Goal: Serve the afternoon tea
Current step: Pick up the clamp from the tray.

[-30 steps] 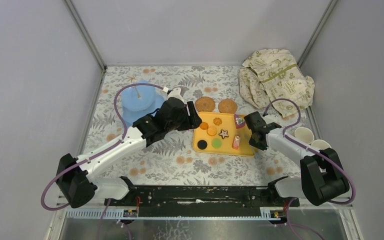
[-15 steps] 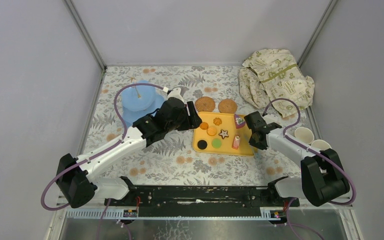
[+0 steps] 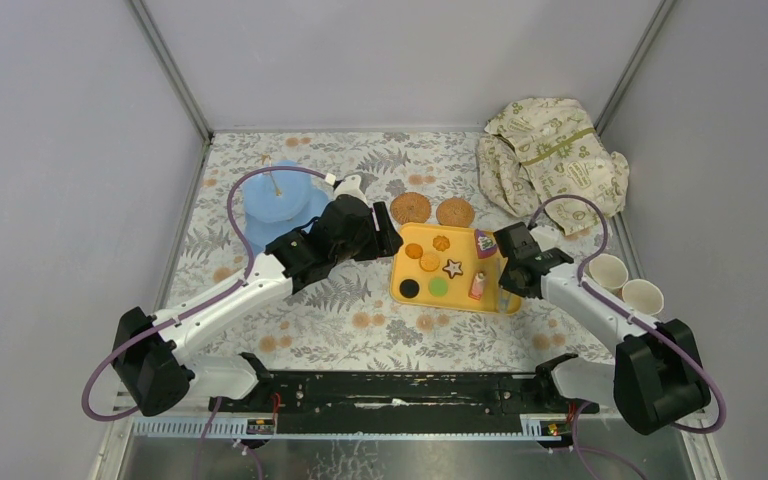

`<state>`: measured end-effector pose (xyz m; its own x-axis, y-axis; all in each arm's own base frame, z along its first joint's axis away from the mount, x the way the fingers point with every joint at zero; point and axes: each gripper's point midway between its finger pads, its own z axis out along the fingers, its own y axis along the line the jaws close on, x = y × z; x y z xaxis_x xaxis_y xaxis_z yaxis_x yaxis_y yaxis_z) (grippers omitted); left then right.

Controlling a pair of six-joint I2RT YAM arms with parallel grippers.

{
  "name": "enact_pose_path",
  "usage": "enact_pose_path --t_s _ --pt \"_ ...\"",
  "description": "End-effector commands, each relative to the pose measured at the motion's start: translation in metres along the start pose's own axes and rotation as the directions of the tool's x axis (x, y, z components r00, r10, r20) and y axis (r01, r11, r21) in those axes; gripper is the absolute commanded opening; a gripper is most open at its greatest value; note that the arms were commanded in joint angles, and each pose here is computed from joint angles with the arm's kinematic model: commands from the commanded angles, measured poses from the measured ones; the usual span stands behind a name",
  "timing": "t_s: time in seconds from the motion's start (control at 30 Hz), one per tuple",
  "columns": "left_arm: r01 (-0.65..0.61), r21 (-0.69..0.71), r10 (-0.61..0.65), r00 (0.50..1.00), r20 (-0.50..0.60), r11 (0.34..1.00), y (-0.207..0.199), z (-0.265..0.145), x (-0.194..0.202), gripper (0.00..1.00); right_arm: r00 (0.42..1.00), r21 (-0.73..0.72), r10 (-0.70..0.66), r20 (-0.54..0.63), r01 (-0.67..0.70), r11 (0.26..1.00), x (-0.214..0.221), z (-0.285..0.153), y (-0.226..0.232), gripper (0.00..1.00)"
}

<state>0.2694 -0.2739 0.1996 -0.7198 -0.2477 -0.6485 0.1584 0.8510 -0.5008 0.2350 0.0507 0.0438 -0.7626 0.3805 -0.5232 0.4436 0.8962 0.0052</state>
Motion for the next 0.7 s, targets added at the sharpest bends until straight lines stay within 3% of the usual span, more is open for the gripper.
enact_pose_path --t_s 0.0,0.27,0.67 --pt "0.000 0.020 -0.002 0.998 0.066 1.000 -0.010 -0.005 -0.023 0.69 0.998 -0.037 0.006 0.056 -0.004 0.999 -0.018 -0.021 0.006 0.07" --pt "0.001 0.021 -0.003 0.996 0.086 1.000 -0.013 -0.007 -0.030 0.69 0.995 -0.095 -0.008 0.095 0.017 0.995 -0.018 -0.052 0.019 0.06" --pt "-0.009 0.033 0.005 0.993 0.114 0.999 -0.016 -0.016 -0.038 0.69 0.995 -0.130 0.009 0.097 0.004 0.991 0.025 -0.067 0.050 0.07"
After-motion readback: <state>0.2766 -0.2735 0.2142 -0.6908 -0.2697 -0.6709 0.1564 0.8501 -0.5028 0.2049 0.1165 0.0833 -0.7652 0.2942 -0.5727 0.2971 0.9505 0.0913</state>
